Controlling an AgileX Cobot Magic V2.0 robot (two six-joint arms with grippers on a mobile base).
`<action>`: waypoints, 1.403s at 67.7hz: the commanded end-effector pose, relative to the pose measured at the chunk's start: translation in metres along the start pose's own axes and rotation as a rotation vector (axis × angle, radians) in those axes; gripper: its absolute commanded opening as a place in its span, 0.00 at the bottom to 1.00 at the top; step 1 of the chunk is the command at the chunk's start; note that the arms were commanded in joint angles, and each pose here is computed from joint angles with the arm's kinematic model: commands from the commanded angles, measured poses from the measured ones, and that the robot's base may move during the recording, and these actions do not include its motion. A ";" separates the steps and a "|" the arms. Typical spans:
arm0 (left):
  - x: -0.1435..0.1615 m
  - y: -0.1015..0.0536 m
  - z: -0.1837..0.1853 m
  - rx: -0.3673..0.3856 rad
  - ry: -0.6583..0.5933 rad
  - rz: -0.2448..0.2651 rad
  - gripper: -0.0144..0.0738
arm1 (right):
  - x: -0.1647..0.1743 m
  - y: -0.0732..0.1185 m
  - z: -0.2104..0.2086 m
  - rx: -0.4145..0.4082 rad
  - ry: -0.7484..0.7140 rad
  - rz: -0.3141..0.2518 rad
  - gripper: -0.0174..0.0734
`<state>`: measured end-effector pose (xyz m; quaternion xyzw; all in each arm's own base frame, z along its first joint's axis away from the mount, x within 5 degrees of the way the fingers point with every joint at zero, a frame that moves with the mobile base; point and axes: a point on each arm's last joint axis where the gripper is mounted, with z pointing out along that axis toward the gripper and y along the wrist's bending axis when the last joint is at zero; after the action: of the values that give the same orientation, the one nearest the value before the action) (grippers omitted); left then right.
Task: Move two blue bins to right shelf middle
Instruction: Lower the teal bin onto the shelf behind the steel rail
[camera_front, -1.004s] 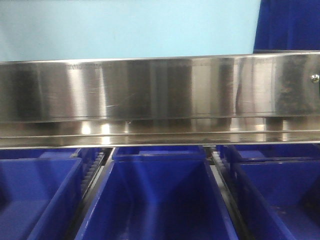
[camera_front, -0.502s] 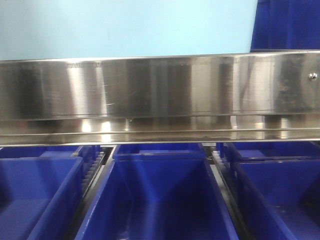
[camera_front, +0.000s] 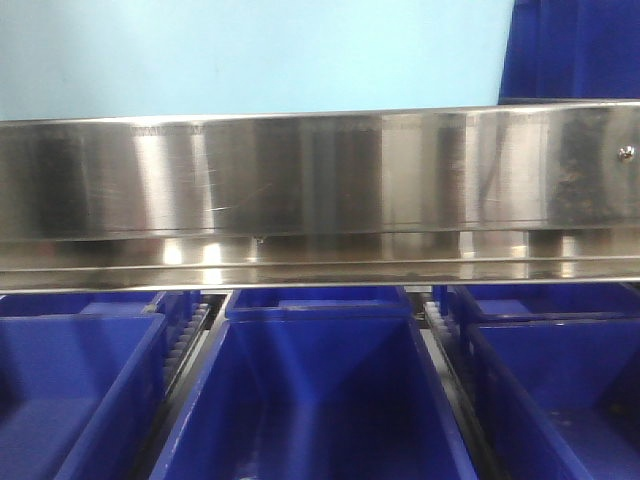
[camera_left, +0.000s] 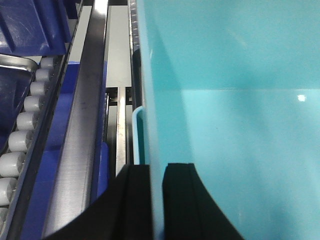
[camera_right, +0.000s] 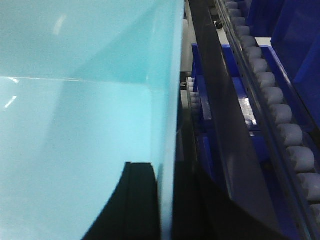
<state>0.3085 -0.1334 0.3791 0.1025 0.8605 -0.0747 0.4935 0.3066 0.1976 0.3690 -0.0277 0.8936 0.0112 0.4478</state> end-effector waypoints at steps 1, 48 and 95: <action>-0.008 -0.011 -0.006 0.073 -0.077 -0.036 0.10 | -0.003 0.015 0.000 -0.100 -0.052 -0.008 0.03; -0.019 -0.009 -0.012 0.051 -0.093 -0.015 0.57 | -0.009 0.002 -0.013 -0.072 -0.060 0.018 0.61; -0.033 0.006 -0.049 -0.116 0.165 -0.101 0.57 | -0.039 -0.019 -0.082 -0.096 0.079 0.065 0.60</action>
<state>0.2941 -0.1233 0.4218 0.0546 0.8954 -0.0420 0.4400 0.2738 0.1793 0.4424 -0.0108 0.8966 0.0628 0.4382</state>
